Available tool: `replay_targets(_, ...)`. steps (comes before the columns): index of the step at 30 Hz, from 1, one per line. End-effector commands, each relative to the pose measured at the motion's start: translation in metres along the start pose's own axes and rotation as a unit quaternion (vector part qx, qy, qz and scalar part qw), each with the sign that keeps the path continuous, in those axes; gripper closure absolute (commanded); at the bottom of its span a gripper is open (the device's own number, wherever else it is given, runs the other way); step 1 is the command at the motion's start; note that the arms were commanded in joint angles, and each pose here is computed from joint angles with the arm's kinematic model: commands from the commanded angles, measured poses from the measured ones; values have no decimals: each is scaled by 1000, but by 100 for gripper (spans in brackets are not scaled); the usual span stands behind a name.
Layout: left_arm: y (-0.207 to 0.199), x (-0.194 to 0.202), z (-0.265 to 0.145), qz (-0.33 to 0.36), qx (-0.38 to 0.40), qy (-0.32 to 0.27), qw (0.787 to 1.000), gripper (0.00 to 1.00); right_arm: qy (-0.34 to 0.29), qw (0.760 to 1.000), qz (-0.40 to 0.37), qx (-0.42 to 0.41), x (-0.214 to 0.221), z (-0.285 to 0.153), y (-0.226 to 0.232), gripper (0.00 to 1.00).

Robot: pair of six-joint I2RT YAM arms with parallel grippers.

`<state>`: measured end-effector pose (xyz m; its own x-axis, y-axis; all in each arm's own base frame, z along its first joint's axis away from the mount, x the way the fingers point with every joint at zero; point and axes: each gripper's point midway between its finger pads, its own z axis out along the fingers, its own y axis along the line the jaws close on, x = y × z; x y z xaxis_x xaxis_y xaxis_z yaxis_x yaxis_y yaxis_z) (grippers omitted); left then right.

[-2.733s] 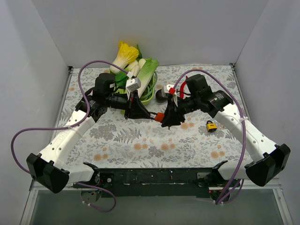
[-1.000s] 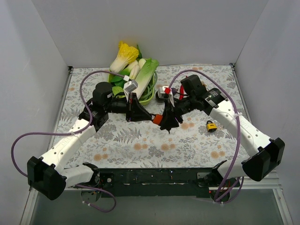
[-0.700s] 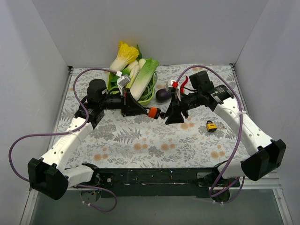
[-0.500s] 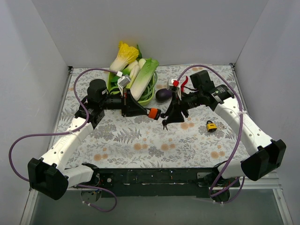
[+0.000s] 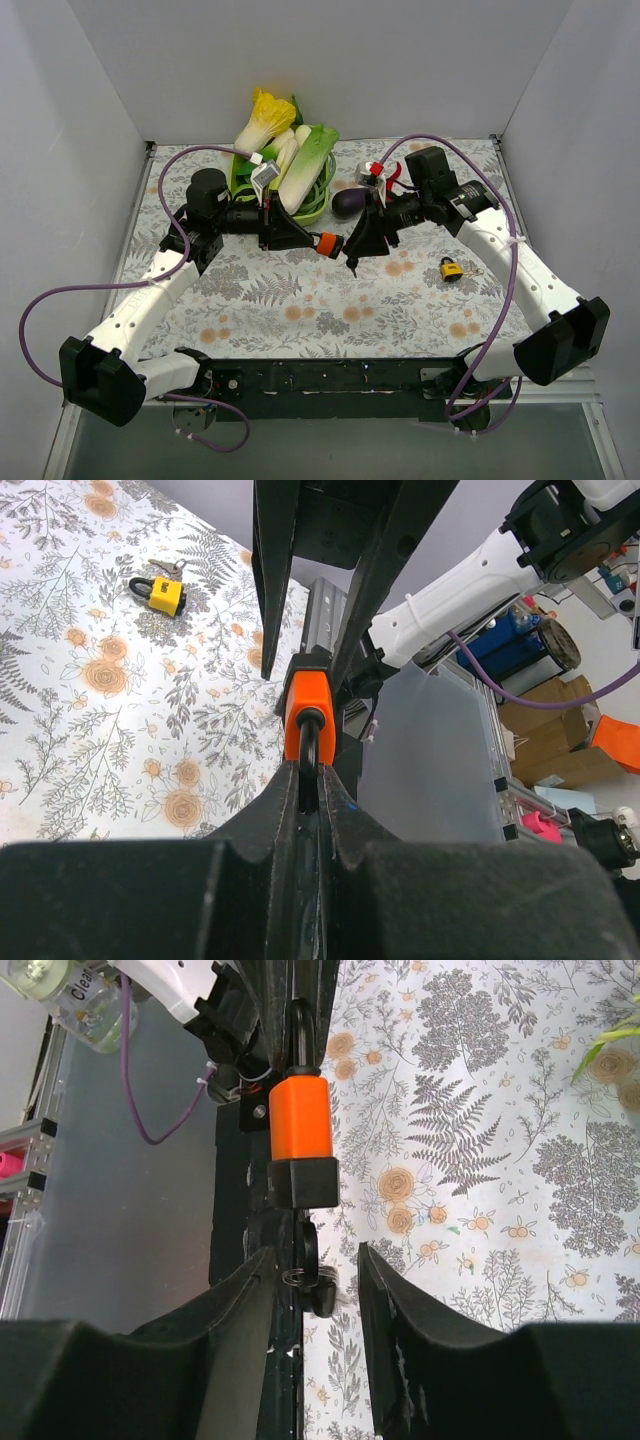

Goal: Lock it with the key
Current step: Lock the lock.

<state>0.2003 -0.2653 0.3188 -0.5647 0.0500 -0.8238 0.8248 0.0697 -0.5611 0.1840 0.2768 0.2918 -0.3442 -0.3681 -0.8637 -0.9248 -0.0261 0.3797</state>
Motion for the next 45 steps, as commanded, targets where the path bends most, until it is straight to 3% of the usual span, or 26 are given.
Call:
replay_targets(1, -12, -12, -2, 27, 12, -10, 1000, 100, -18, 999, -15, -27, -12, 2, 10, 59)
replay_targets(4, -11, -16, -2, 40, 6, -12, 999, 100, -14, 999, -12, -33, -9, 5, 12, 66)
replay_targets(7, -10, -17, -2, 37, 5, -11, 999, 100, -10, 999, -4, -44, -4, 8, 16, 80)
replay_targets(9, -8, -18, -2, 34, -1, -13, 999, 100, -6, 999, -1, -45, 0, 9, 15, 98)
replay_targets(16, 3, -28, -10, 18, -25, -31, 999, 100, 16, 999, 22, -36, 23, 4, 12, 99)
replay_targets(22, 28, -50, -24, 1, -51, -63, 997, 100, 30, 995, 87, -35, 64, -1, 8, 99)
replay_targets(29, 37, -49, -26, -16, -54, -70, 996, 100, 20, 986, 166, -14, 102, -10, -3, 99)
replay_targets(38, 38, -47, -30, -24, -54, -81, 995, 100, -3, 986, 165, -39, 92, -21, 3, 99)
replay_targets(42, 38, -47, -31, -20, -57, -81, 995, 100, 10, 982, 189, -13, 103, -23, -6, 99)
replay_targets(45, 37, -46, -32, -19, -62, -81, 995, 100, 3, 968, 244, 52, 122, -32, -30, 99)
